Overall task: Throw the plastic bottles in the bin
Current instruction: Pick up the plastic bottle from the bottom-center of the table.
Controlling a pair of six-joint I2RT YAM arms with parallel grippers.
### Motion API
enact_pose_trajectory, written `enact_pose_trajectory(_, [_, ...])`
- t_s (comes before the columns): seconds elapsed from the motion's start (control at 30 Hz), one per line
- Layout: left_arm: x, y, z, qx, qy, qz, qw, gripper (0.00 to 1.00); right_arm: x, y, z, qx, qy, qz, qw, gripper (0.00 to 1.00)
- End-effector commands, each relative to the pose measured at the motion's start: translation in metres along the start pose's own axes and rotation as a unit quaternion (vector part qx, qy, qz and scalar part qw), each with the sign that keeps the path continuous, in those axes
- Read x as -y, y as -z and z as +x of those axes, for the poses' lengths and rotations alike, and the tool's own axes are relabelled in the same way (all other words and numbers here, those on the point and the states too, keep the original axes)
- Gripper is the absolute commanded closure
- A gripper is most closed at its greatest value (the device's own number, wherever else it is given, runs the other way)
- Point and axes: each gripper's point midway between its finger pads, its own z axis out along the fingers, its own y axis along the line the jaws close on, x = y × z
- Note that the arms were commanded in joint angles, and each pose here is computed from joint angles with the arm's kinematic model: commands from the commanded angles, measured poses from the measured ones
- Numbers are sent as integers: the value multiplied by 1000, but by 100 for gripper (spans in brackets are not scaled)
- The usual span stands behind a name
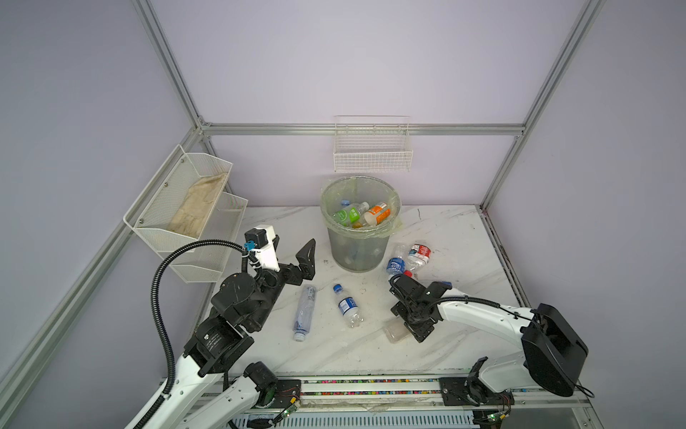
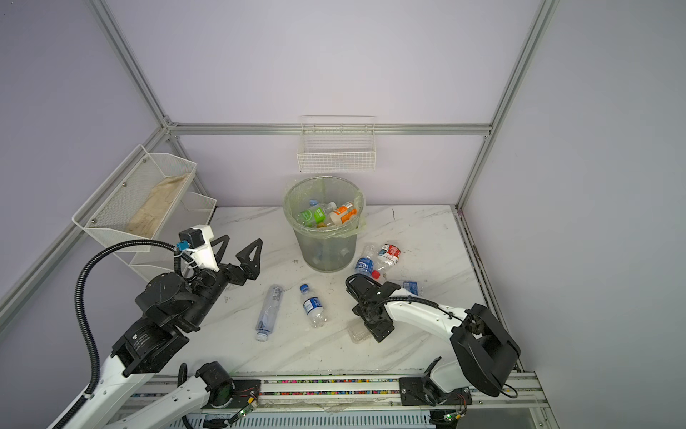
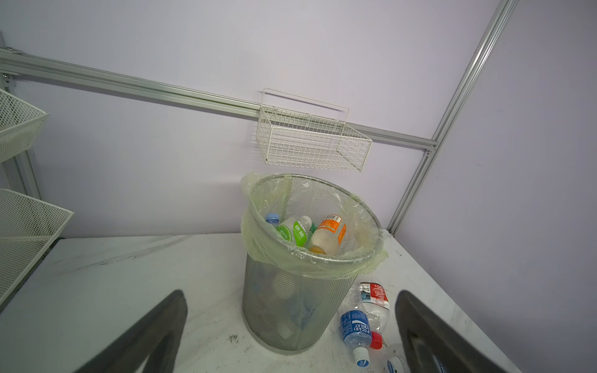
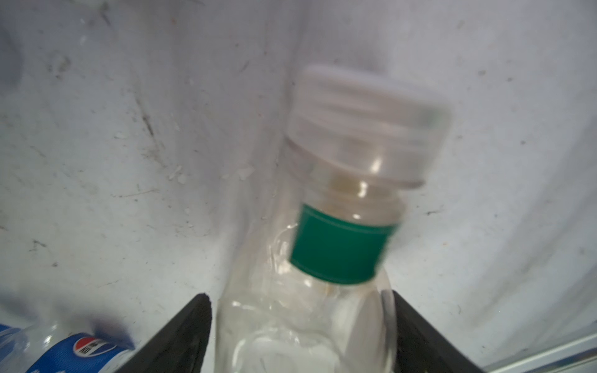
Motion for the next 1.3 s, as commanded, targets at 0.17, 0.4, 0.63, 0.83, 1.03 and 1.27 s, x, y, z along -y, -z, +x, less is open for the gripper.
enact_pose_trajectory(0.17, [-7,-1,11,-4,4,-13,1000,1,-6,-3,7,-18,-45,-15,999,30])
enact_pose_trajectory(0.4, [-9,3,10,-1,4,-16,1000,1,-10,-3,7,-19,-41,-32,998,62])
enact_pose_trajectory(0.63, [-11,6,9,1,3,-19,1000,1,-20,4,5,-14,-32,-51,998,97])
enact_pose_trajectory(0.83, [-12,7,8,1,2,-21,1000,1,-80,53,-2,19,45,-184,982,100])
enact_pose_trajectory(1.03, [-14,6,13,-5,0,-25,1000,1,-148,171,0,84,181,-427,882,100])
enact_pose_trajectory(1.27, [-17,8,18,-9,1,-31,999,1,-151,294,-10,197,251,-554,769,100])
